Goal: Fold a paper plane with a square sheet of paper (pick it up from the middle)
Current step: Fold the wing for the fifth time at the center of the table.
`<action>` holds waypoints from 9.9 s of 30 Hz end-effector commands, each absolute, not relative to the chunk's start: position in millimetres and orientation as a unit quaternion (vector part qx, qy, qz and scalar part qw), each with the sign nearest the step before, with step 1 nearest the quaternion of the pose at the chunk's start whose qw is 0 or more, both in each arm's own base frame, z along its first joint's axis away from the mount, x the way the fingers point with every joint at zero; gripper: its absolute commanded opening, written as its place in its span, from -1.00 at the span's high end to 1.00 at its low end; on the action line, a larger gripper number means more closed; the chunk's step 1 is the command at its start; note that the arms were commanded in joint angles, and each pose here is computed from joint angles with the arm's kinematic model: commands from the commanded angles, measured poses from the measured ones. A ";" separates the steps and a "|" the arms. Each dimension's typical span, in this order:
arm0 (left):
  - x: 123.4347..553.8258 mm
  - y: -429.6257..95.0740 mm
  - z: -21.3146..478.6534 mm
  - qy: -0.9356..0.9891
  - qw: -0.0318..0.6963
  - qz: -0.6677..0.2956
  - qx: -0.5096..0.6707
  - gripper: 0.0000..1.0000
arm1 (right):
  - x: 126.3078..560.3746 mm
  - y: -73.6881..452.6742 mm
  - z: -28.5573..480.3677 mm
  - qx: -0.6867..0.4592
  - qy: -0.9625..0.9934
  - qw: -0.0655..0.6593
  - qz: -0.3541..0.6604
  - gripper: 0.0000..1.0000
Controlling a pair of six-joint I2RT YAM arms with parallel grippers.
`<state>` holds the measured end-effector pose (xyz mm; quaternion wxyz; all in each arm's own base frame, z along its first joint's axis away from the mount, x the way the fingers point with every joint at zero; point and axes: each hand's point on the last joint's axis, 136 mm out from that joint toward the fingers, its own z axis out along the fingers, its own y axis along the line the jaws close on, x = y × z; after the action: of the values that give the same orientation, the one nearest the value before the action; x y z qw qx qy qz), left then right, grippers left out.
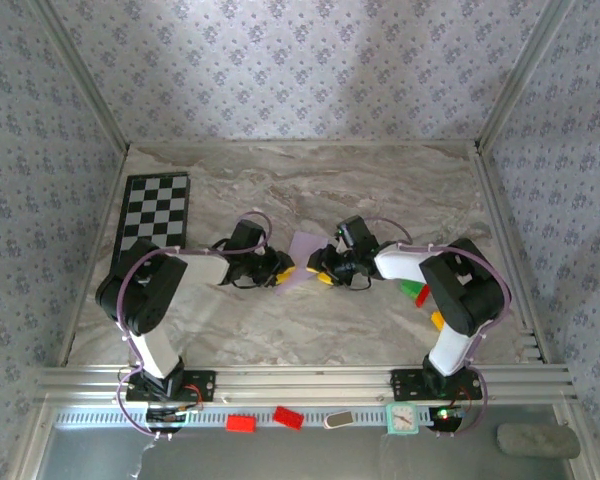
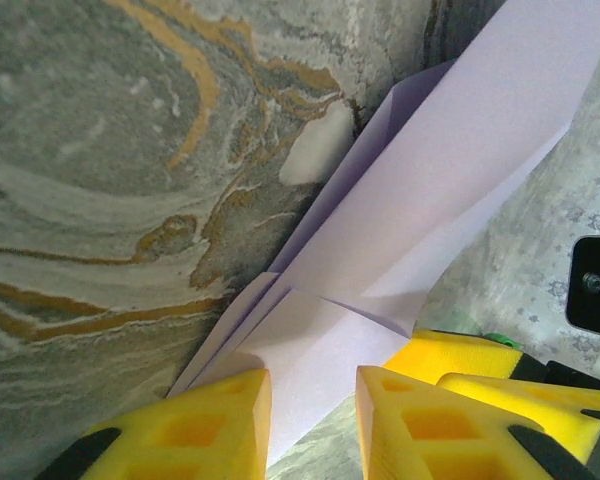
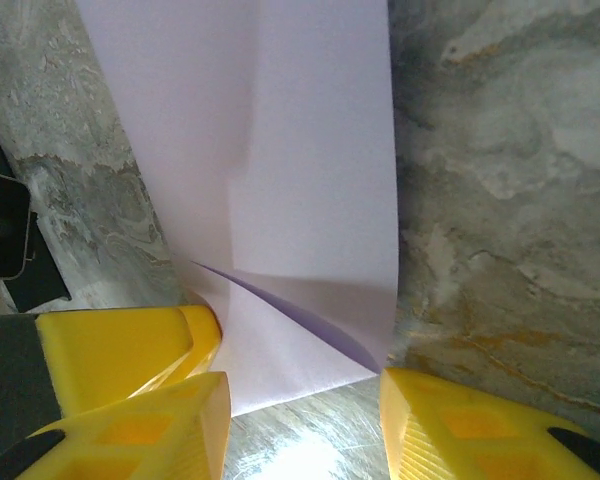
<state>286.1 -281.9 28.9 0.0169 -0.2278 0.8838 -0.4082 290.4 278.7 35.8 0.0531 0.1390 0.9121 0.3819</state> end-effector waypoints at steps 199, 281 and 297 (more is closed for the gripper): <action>243.0 -339.2 29.2 0.821 0.335 -0.180 0.426 0.49 | 285.2 242.1 46.8 0.313 0.882 -0.077 0.343 0.92; 239.2 -322.1 1.4 0.910 0.145 -0.345 0.181 0.79 | 292.7 258.8 69.2 0.051 0.886 0.126 0.443 0.13; 236.9 -316.1 -8.4 0.916 0.135 -0.340 0.166 0.63 | 296.8 277.2 58.6 0.039 0.883 0.096 0.457 0.20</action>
<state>247.6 -335.7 27.3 0.1728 0.1851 0.8896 -0.3801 294.6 269.6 52.6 0.1006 0.0463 0.8890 0.4444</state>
